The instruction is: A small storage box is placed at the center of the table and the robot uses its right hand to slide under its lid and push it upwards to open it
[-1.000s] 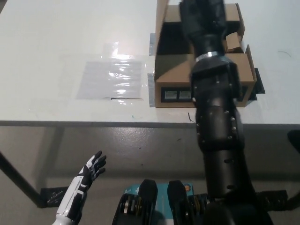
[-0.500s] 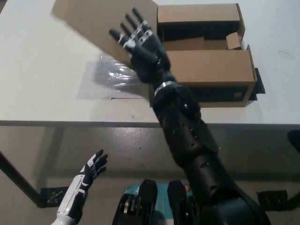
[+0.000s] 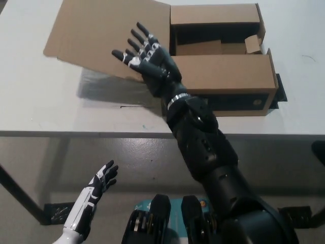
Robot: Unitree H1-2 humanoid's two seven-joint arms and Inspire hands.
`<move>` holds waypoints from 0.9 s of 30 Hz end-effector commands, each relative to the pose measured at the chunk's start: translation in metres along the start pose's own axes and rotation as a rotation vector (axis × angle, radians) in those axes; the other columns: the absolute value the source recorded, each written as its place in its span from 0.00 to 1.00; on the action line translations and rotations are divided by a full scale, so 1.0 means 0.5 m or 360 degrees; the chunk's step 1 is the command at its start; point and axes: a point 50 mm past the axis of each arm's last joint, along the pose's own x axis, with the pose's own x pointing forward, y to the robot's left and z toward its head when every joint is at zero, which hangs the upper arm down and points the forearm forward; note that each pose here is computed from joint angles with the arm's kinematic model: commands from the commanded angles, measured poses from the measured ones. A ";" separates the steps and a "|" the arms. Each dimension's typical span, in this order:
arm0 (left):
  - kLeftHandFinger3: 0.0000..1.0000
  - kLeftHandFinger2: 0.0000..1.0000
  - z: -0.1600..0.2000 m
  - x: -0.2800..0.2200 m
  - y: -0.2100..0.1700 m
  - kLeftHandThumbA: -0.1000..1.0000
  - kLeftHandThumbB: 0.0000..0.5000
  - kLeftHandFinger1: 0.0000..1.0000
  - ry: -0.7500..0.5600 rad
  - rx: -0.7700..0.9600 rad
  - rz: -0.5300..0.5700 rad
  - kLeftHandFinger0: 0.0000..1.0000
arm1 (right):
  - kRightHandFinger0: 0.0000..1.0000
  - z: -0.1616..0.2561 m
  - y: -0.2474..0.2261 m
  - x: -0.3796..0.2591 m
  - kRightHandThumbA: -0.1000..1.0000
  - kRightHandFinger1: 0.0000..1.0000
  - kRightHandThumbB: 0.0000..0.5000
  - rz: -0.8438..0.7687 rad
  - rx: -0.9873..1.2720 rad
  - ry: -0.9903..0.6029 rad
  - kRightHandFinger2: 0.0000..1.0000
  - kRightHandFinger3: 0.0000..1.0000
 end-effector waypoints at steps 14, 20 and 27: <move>1.00 1.00 0.018 0.014 0.009 1.00 0.74 1.00 -0.0063 0.0035 -0.0051 1.00 | 1.00 0.485 0.164 -0.169 1.00 1.00 0.78 0.0598 -0.0340 -0.1066 1.00 1.00; 1.00 1.00 0.015 0.012 0.013 1.00 0.73 1.00 -0.0054 0.0039 -0.0045 1.00 | 1.00 0.536 0.089 -0.341 1.00 1.00 0.75 0.0478 -0.0783 -0.1387 1.00 1.00; 1.00 1.00 0.013 0.017 0.018 1.00 0.69 1.00 -0.0069 0.0034 -0.0028 1.00 | 1.00 0.480 -0.018 -0.516 1.00 1.00 0.74 0.0285 -0.1289 -0.1353 1.00 1.00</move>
